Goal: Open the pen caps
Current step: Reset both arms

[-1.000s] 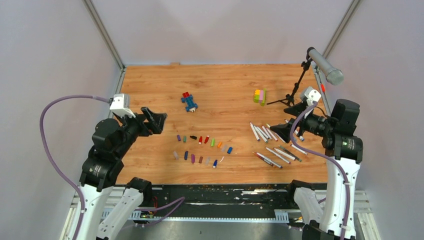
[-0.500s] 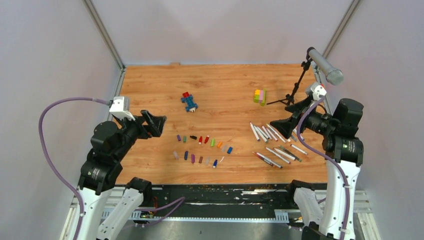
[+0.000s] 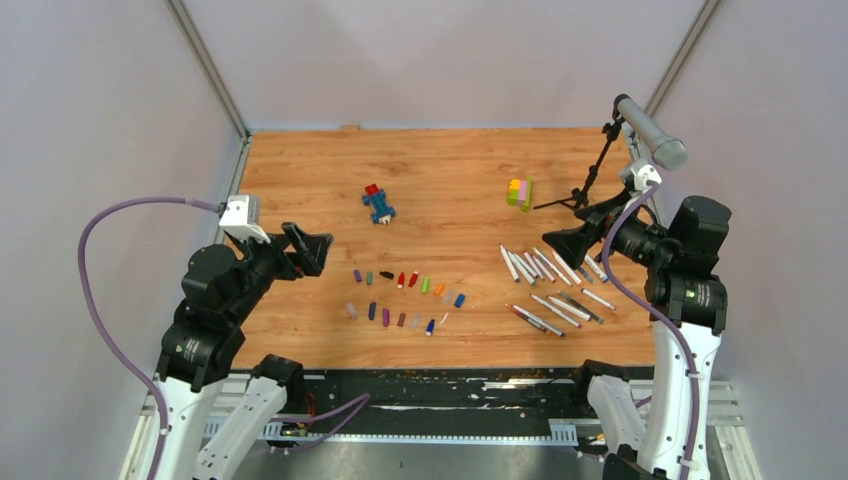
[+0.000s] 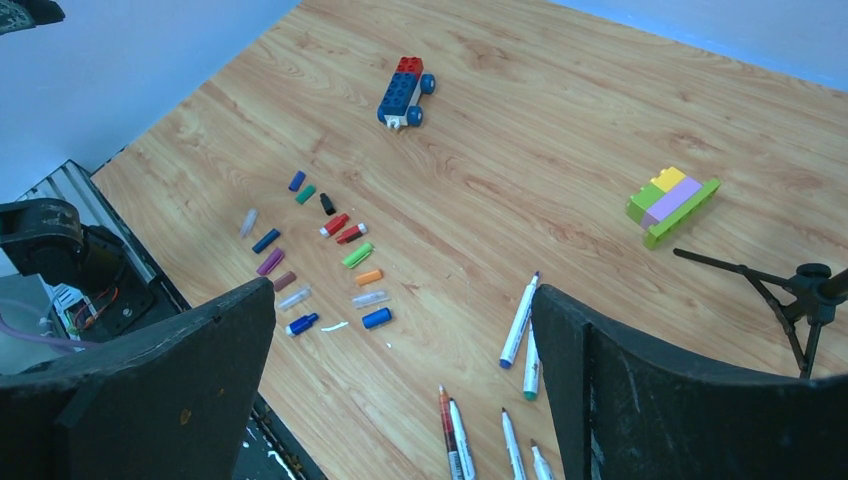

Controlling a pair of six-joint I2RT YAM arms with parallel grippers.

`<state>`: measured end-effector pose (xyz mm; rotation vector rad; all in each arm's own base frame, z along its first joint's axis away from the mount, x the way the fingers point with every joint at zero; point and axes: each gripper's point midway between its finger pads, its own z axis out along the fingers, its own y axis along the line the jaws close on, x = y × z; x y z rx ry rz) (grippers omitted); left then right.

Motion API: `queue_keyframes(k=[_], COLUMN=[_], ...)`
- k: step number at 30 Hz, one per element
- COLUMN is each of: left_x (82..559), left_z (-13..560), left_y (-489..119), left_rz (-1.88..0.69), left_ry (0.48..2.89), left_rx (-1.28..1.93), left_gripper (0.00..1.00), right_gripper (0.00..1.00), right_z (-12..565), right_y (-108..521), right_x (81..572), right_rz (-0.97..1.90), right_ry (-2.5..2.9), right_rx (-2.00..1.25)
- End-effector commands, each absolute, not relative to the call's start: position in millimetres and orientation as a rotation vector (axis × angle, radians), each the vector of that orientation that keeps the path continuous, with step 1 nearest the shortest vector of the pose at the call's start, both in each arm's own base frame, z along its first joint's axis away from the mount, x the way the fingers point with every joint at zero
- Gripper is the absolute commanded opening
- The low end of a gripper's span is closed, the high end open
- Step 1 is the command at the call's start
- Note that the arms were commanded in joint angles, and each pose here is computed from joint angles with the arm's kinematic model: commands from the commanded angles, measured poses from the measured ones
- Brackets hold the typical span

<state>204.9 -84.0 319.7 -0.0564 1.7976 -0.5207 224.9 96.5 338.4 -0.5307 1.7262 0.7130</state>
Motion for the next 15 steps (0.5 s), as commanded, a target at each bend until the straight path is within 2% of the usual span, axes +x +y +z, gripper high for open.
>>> queue_keyframes(k=[1,15], left_x=[203.8,204.8], left_z=[325.3,321.7], left_y=[-84.5,-86.4], left_rz=[-0.517,-0.523], left_ry=[1.775,1.783], left_rx=[-0.023,-0.017], left_gripper=[1.0,1.0], right_gripper=[1.0,1.0], right_z=[347.7,344.2], right_y=[94.7,93.0], right_x=[226.4,228.1], right_rz=[0.695,0.685], right_ry=[1.704,1.71], right_rx=[-0.513,-0.509])
